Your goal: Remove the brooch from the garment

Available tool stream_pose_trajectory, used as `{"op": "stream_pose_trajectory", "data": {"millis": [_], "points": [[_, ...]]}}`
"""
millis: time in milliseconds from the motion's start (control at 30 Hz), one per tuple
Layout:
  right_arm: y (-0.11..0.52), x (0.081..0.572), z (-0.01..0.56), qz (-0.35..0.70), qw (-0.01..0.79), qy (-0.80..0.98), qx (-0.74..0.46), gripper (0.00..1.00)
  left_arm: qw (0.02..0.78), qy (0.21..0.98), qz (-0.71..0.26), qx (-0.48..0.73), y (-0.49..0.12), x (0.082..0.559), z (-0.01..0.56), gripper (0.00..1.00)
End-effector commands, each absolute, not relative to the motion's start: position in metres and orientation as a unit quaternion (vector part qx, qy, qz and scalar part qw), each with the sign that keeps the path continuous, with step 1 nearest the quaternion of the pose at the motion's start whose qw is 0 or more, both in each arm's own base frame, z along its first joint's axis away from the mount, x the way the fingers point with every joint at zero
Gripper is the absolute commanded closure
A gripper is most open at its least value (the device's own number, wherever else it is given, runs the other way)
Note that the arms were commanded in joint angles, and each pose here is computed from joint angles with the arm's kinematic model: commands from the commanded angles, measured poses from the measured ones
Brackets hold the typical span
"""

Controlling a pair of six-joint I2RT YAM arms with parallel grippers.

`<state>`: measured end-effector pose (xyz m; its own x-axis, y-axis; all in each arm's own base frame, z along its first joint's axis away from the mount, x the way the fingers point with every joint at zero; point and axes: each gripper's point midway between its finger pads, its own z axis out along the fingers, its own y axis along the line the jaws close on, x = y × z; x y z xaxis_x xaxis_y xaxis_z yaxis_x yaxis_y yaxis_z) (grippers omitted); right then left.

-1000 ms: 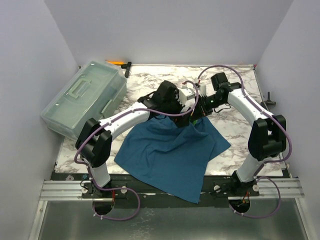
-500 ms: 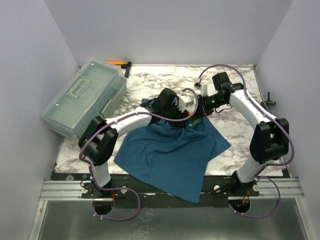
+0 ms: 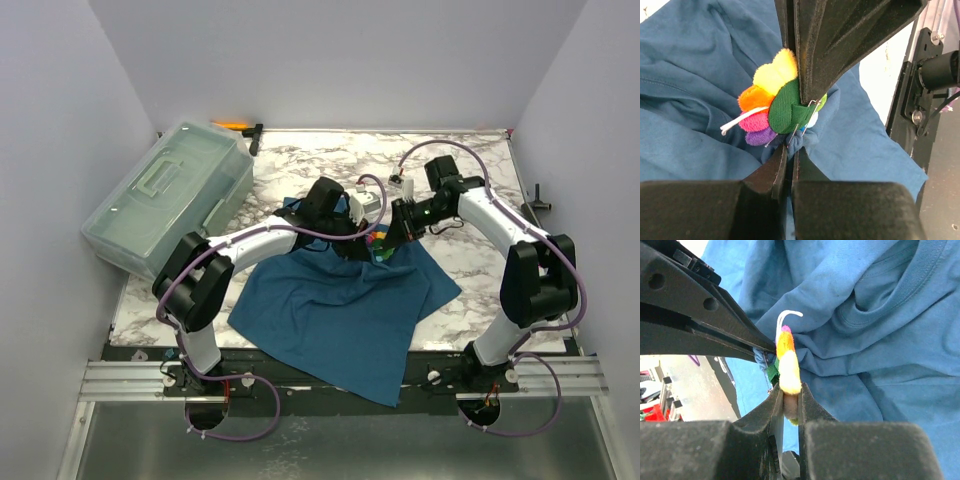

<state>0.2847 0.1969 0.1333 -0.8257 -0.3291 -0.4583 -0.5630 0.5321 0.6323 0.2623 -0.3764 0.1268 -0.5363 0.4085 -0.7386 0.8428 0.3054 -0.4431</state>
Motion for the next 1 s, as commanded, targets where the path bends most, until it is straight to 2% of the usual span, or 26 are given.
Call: {"op": "stream_pose_trajectory", "data": {"millis": [0, 233, 300, 333, 367, 467, 533, 600, 633, 767, 967], "points": [[0.210, 0.274, 0.131, 0.452, 0.133, 0.839, -0.273, 0.99, 0.284, 0.727, -0.472, 0.409, -0.391, 0.264, 0.155, 1.00], [0.224, 0.274, 0.131, 0.506, 0.122, 0.809, -0.272, 0.99, 0.253, 0.732, -0.501, 0.386, -0.396, 0.258, 0.142, 0.99], [0.225, 0.274, 0.130, 0.510, 0.115, 0.808, -0.272, 1.00, 0.247, 0.736, -0.506, 0.376, -0.394, 0.259, 0.140, 0.95], [0.225, 0.273, 0.129, 0.512, 0.112, 0.807, -0.273, 0.99, 0.247, 0.738, -0.507, 0.370, -0.392, 0.262, 0.139, 0.90], [0.224, 0.272, 0.127, 0.509, 0.108, 0.809, -0.273, 0.99, 0.250, 0.740, -0.505, 0.367, -0.389, 0.264, 0.140, 0.82], [0.221, 0.269, 0.116, 0.503, 0.094, 0.815, -0.271, 0.99, 0.261, 0.747, -0.497, 0.355, -0.376, 0.271, 0.143, 0.46], [0.220, 0.266, 0.106, 0.503, 0.078, 0.819, -0.265, 1.00, 0.270, 0.750, -0.483, 0.363, -0.365, 0.273, 0.144, 0.32], [0.220, 0.264, 0.100, 0.507, 0.066, 0.819, -0.261, 0.99, 0.269, 0.751, -0.469, 0.380, -0.356, 0.271, 0.145, 0.24], [0.220, 0.263, 0.098, 0.509, 0.062, 0.819, -0.260, 0.99, 0.262, 0.752, -0.465, 0.385, -0.352, 0.269, 0.143, 0.16], [0.222, 0.263, 0.097, 0.516, 0.055, 0.814, -0.260, 0.99, 0.266, 0.738, -0.453, 0.424, -0.340, 0.265, 0.139, 0.10], [0.224, 0.261, 0.099, 0.526, 0.049, 0.807, -0.264, 0.99, 0.285, 0.704, -0.430, 0.488, -0.337, 0.268, 0.129, 0.08]]}}
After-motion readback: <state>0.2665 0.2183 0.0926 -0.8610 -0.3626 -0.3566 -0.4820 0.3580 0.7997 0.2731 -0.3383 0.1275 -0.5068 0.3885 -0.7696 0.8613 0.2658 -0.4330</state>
